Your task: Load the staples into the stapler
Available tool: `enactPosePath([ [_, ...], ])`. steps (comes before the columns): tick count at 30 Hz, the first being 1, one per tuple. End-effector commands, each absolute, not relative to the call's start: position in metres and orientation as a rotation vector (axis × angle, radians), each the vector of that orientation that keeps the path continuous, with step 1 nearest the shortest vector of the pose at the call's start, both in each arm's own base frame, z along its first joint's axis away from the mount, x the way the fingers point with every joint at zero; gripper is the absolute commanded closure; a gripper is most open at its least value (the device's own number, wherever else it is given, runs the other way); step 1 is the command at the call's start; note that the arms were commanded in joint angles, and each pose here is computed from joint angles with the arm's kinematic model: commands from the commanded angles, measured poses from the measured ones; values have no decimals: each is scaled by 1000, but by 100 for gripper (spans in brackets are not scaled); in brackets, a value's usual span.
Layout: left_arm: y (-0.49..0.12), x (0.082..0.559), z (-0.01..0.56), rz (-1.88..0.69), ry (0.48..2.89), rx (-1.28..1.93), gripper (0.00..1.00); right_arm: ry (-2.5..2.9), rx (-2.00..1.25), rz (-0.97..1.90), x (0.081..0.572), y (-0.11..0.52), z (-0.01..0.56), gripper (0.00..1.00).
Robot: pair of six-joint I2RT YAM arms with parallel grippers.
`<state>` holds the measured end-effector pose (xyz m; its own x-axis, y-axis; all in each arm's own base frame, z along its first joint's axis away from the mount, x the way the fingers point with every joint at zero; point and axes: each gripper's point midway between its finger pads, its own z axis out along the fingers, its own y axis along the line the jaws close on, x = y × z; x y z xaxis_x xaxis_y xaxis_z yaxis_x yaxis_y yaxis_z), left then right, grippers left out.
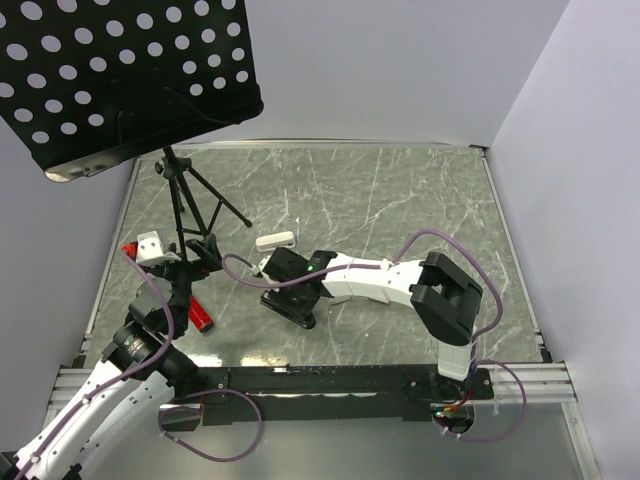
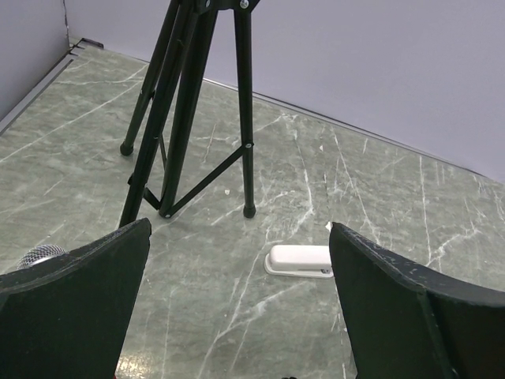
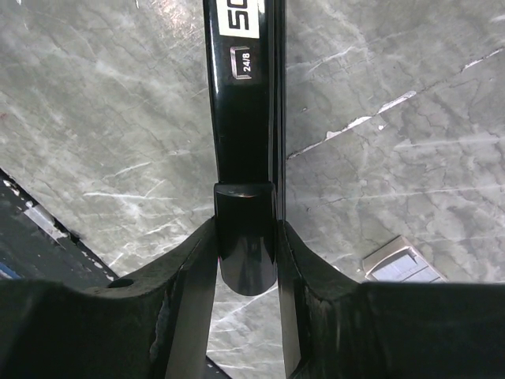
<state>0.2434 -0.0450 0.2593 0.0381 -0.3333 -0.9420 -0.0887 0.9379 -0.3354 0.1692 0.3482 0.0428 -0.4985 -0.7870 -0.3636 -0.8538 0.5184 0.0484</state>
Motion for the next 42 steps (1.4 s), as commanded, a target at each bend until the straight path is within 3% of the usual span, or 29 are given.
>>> enactPosePath([
  [1, -45, 242, 270, -228, 1491, -356, 1, 2586, -1357, 195, 161, 330, 38, 74],
  [6, -42, 241, 271, -223, 1488, -364, 1, 2536, -1308, 196, 175, 343, 66, 41],
  [12, -40, 239, 273, -224, 1476, -373, 0, 2537, -1317, 198, 177, 348, 65, 28],
  [17, -41, 240, 272, -225, 1481, -369, 1, 2554, -1320, 185, 179, 349, 54, 32],
  [19, -41, 240, 273, -227, 1480, -369, 0, 2565, -1292, 177, 185, 350, 51, 40],
  [21, -42, 240, 273, -232, 1479, -367, 1, 2577, -1228, 190, 193, 352, 50, 54],
  [26, -43, 239, 276, -248, 1471, -368, 1, 2603, -1008, 179, 230, 349, 58, 67],
  [30, -43, 239, 276, -254, 1466, -378, 1, 2616, -844, 199, 260, 352, 66, 66],
  [31, -43, 238, 277, -263, 1465, -384, 1, 2633, -821, 203, 264, 352, 62, 64],
  [35, -36, 235, 278, -277, 1454, -450, 1, 2627, -727, 279, 279, 356, 71, 32],
  [37, -29, 232, 279, -278, 1442, -506, 1, 2578, -651, 302, 289, 351, 93, 23],
  [42, -22, 221, 292, -289, 1432, -516, 0, 2462, -296, 301, 315, 284, 157, 10],
])
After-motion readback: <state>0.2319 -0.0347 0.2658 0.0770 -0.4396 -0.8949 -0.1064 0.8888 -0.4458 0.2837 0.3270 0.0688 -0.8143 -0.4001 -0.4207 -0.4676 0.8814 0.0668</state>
